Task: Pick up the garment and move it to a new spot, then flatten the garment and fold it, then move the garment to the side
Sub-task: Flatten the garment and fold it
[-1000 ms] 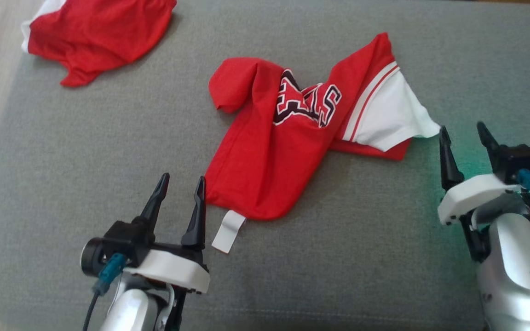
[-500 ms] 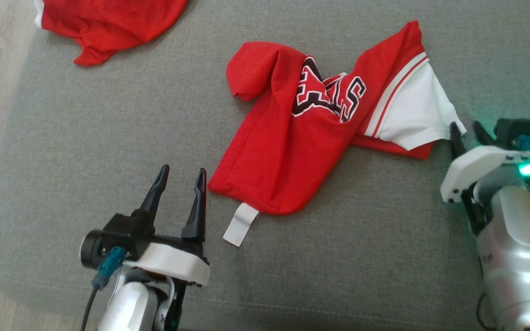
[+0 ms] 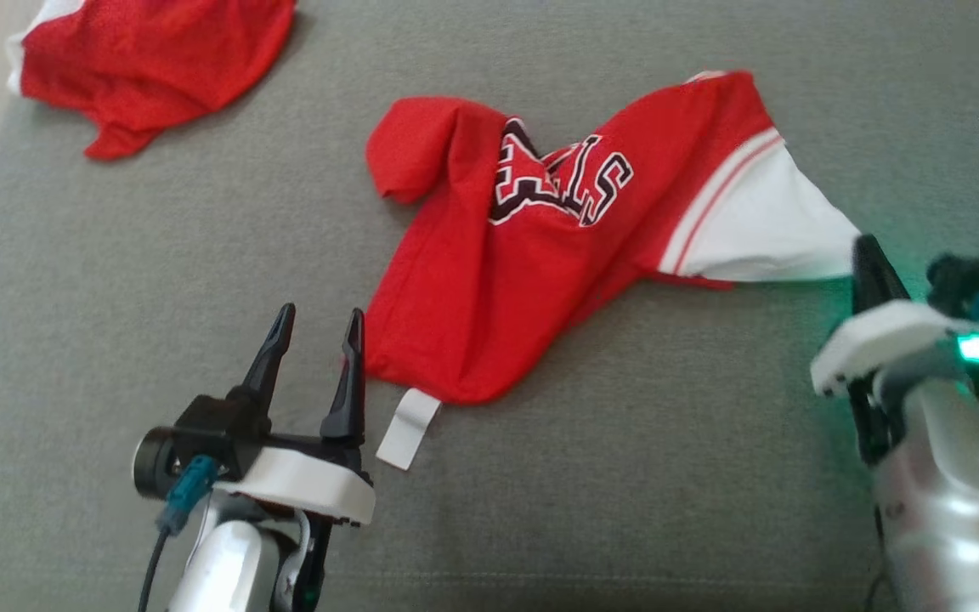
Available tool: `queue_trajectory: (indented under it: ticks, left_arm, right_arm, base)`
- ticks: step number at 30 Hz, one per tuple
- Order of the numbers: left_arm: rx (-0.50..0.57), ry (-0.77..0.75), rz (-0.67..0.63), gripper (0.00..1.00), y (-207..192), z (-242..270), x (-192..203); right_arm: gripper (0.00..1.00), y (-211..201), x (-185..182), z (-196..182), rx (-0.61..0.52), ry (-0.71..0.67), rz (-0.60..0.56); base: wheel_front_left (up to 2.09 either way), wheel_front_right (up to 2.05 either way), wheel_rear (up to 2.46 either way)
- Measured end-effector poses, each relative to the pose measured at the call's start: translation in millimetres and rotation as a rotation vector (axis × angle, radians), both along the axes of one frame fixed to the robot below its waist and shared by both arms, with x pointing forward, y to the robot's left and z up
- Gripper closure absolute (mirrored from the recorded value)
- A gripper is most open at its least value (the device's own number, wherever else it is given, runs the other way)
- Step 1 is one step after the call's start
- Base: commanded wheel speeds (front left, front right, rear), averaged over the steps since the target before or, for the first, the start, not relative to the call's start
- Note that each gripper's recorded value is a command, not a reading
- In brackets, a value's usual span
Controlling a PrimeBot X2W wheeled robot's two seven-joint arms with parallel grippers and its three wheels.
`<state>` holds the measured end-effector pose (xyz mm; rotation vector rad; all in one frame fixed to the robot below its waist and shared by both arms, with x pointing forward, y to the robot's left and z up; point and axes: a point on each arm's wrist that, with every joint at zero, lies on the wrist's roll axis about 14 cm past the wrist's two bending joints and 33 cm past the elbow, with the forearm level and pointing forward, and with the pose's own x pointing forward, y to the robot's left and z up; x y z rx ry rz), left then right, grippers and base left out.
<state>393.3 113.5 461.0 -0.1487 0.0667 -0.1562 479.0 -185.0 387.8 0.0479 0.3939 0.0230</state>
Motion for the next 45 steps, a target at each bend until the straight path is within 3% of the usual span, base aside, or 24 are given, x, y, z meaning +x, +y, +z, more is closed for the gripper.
queue_trajectory:
  ticks: [6, 10, 11, 12, 13, 14, 21, 30, 45]
  left_arm:
    - [-0.002, -0.013, -0.031, 0.0, -10.3, 3.0, 4.3]
    - [-0.007, -0.017, -0.05, 0.0, -15.7, 3.4, 7.3]
    - [-0.008, -0.017, -0.055, 0.0, -17.3, 3.7, 7.5]
    - [-0.009, -0.019, -0.059, 0.0, -18.4, 4.2, 7.2]
    - [-0.009, -0.02, -0.062, 0.0, -18.9, 4.7, 6.6]
    - [-0.008, -0.021, -0.063, 0.0, -18.6, 5.2, 6.2]
    - [-0.006, -0.057, -0.041, 0.0, -11.5, 18.9, 2.1]
    - [-0.011, -0.091, -0.027, 0.0, -8.0, 33.2, -16.3]
    - [-0.01, -0.077, -0.001, 0.0, -1.1, 29.6, -33.2]
  right_arm:
    - [1.0, -51.1, -47.5, -5.9, -0.024, -0.022, -0.144]
    - [1.0, -62.4, -67.6, -4.1, -0.03, -0.034, -0.184]
    - [0.96, -61.6, -70.6, -4.3, -0.017, -0.035, -0.19]
    - [0.74, -61.1, -73.6, -4.3, 0.002, -0.037, -0.198]
    - [0.45, -60.5, -76.3, -3.6, 0.017, -0.041, -0.205]
    - [0.0, -60.2, -79.1, -2.8, 0.023, -0.045, -0.207]
    - [0.0, -63.0, -87.7, 27.3, 0.034, -0.164, -0.216]
    - [0.0, -38.2, -84.5, 91.5, 0.02, -0.366, -0.117]
    - [0.0, 6.4, -99.6, 108.0, 0.065, -0.392, 0.013]
  base:
    - [0.0, 0.0, 0.0]
    - [0.0, 0.0, 0.0]
    - [0.0, 0.0, 0.0]
    - [0.0, 0.0, 0.0]
    - [0.0, 0.0, 0.0]
    - [0.0, 0.0, 0.0]
    - [0.0, 0.0, 0.0]
    - [0.0, 0.0, 0.0]
    - [0.0, 0.0, 0.0]
